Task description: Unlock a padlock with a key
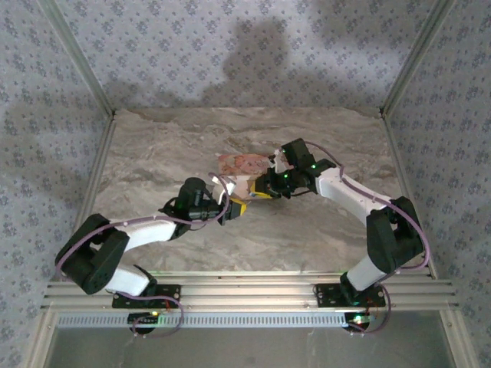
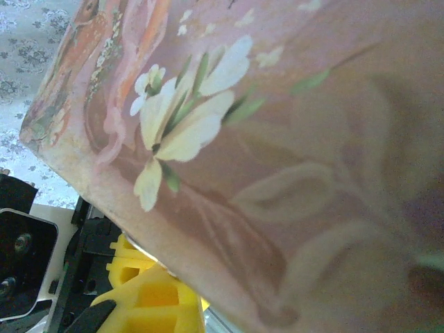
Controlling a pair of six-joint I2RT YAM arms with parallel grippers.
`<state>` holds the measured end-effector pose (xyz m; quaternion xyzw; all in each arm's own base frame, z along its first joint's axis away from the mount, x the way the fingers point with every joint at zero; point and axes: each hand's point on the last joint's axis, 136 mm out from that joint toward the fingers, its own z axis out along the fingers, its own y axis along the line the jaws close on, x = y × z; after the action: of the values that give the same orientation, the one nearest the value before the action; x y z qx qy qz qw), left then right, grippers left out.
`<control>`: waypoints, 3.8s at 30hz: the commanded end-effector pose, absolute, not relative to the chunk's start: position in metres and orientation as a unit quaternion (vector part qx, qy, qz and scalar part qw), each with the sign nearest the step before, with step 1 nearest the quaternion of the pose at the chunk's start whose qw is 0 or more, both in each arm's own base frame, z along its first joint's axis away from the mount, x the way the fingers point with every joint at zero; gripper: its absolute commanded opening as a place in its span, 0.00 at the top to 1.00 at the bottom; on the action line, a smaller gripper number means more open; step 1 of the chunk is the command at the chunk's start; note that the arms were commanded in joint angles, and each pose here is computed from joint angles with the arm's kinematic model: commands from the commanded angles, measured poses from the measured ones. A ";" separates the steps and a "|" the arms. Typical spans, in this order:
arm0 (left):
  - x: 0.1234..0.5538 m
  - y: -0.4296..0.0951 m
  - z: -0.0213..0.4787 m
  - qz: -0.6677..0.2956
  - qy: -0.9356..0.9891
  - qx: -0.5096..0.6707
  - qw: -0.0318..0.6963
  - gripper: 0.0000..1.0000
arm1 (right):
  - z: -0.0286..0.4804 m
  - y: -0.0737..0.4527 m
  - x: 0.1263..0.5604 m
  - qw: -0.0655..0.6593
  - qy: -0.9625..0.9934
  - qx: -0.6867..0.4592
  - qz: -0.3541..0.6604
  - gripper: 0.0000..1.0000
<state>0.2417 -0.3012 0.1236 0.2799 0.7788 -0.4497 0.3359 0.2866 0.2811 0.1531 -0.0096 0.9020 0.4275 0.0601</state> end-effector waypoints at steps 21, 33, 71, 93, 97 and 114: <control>0.256 -0.308 0.148 -0.446 0.755 0.285 0.387 1.00 | 0.174 0.286 0.286 0.079 0.885 -0.028 0.459 1.00; 0.258 -0.308 0.150 -0.442 0.755 0.281 0.393 1.00 | 0.173 0.289 0.287 0.079 0.884 -0.027 0.459 1.00; 0.252 -0.297 0.157 -0.433 0.753 0.276 0.412 1.00 | 0.184 0.296 0.292 0.070 0.879 -0.016 0.472 1.00; 0.253 -0.298 0.139 -0.428 0.763 0.276 0.398 1.00 | 0.186 0.298 0.292 0.068 0.877 -0.017 0.476 1.00; 0.253 -0.298 0.136 -0.428 0.764 0.276 0.395 1.00 | 0.187 0.298 0.293 0.069 0.877 -0.016 0.476 1.00; 0.258 -0.303 0.146 -0.438 0.755 0.275 0.403 1.00 | 0.183 0.299 0.293 0.067 0.878 -0.016 0.474 1.00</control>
<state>0.2554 -0.2964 0.1317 0.2640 0.7749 -0.4283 0.3826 0.2891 0.2855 0.1566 0.0098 0.8964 0.4398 0.0551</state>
